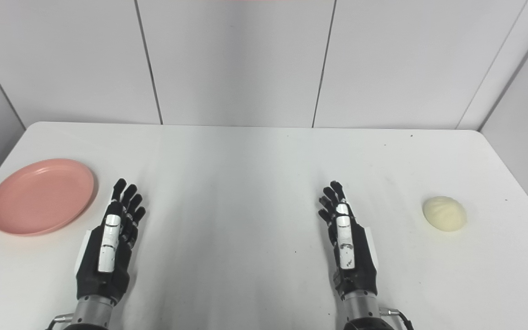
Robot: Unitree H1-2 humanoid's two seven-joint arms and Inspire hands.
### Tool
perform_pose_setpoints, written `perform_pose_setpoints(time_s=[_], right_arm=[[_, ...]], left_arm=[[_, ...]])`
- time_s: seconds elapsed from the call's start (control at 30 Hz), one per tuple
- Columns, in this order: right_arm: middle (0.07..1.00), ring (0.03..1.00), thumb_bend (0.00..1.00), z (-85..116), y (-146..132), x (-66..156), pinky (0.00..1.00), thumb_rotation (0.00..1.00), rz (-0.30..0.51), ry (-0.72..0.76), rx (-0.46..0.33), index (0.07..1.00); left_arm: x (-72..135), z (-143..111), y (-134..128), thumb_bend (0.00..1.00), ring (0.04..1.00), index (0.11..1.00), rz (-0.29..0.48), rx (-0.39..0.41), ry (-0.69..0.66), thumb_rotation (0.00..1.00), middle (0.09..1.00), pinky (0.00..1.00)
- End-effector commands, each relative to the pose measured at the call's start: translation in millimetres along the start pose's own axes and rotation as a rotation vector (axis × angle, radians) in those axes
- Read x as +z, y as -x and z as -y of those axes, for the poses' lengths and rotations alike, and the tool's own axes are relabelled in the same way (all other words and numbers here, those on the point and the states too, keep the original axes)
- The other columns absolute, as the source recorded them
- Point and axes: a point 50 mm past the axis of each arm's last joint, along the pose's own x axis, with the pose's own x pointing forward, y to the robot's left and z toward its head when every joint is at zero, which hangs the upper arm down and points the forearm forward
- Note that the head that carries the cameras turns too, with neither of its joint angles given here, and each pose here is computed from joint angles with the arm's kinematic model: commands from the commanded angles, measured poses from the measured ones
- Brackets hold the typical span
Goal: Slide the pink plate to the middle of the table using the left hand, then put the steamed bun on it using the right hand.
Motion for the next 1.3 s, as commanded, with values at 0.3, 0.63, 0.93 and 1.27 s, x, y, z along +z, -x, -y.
perform_pose_setpoints(time_s=[0.3, 0.63, 0.93, 1.27], right_arm=[[0.962, 0.951, 0.76, 24, -8, -3, 0.97, 1.00, 0.042, -0.008, 0.036, 0.964], [0.964, 0.957, 0.74, 30, -7, -10, 0.98, 1.00, 0.042, -0.012, 0.037, 0.963], [0.953, 0.946, 0.73, 23, -4, -13, 0.96, 1.00, 0.039, -0.004, 0.036, 0.952], [0.953, 0.947, 0.72, 18, -3, -15, 0.96, 1.00, 0.041, 0.007, 0.028, 0.947]], left_arm=[[-8, 22, -11, 0.70, 1.000, 1.000, 0.089, -0.016, -0.020, 0.84, 1.000, 1.00], [-18, 24, -10, 0.64, 1.000, 1.000, 0.112, -0.006, -0.041, 0.84, 1.000, 1.00], [-18, 16, -6, 0.62, 1.000, 1.000, 0.141, -0.017, -0.054, 0.84, 1.000, 1.00], [-6, 6, -10, 0.66, 1.000, 1.000, 0.219, -0.014, -0.078, 0.88, 1.000, 1.00]])
